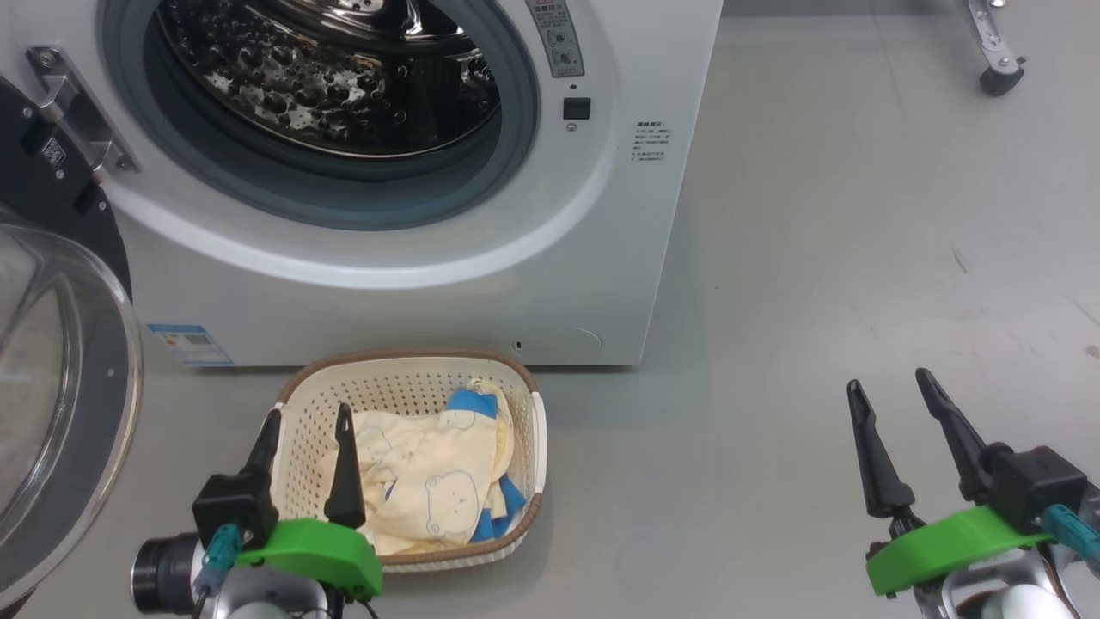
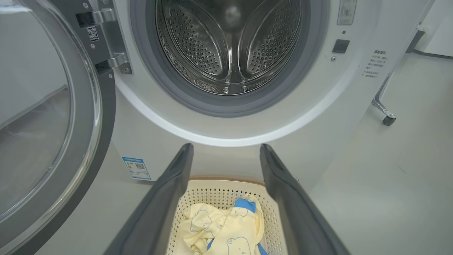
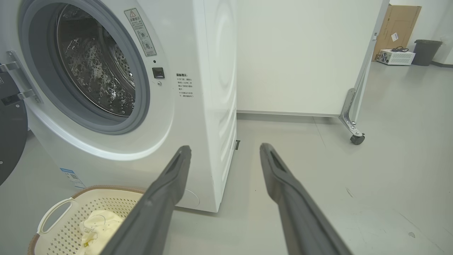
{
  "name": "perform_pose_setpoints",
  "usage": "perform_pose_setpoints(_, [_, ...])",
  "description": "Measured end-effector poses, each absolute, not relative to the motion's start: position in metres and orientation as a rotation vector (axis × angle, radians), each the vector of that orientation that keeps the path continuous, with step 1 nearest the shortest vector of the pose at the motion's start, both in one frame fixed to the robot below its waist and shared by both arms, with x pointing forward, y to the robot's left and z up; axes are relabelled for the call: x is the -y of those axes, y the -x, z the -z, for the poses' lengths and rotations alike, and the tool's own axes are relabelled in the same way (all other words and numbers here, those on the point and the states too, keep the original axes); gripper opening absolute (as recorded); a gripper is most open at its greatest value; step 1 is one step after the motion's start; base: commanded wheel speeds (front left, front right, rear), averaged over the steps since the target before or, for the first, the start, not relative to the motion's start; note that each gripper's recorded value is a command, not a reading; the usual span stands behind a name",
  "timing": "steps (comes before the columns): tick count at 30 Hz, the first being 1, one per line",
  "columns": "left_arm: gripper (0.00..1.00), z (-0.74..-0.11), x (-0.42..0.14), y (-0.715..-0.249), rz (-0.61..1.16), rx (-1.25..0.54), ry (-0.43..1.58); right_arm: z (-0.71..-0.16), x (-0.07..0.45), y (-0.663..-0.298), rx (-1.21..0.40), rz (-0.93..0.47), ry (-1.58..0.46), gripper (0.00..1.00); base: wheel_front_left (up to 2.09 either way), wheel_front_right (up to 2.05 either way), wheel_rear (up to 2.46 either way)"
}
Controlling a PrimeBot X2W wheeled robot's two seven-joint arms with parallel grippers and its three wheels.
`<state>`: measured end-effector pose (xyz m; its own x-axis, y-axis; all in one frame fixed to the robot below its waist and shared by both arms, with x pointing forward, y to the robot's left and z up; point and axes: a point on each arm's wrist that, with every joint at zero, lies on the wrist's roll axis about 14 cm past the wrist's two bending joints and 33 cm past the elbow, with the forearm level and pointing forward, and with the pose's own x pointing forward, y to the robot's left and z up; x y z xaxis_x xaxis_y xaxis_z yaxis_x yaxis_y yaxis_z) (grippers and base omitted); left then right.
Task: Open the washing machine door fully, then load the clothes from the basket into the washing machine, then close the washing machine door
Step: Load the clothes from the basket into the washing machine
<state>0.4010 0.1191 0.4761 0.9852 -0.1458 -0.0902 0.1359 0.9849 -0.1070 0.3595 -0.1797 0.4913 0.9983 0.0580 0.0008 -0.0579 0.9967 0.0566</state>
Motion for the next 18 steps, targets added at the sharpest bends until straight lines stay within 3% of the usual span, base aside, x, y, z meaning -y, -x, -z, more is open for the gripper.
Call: perform_pose_setpoints(18, [1.00,-0.435,-0.100,-0.416,0.222,-0.233,0.094,-0.480,0.173,-0.384,-0.023,-0.076,-0.065,1.00,0.00,0.00,0.00])
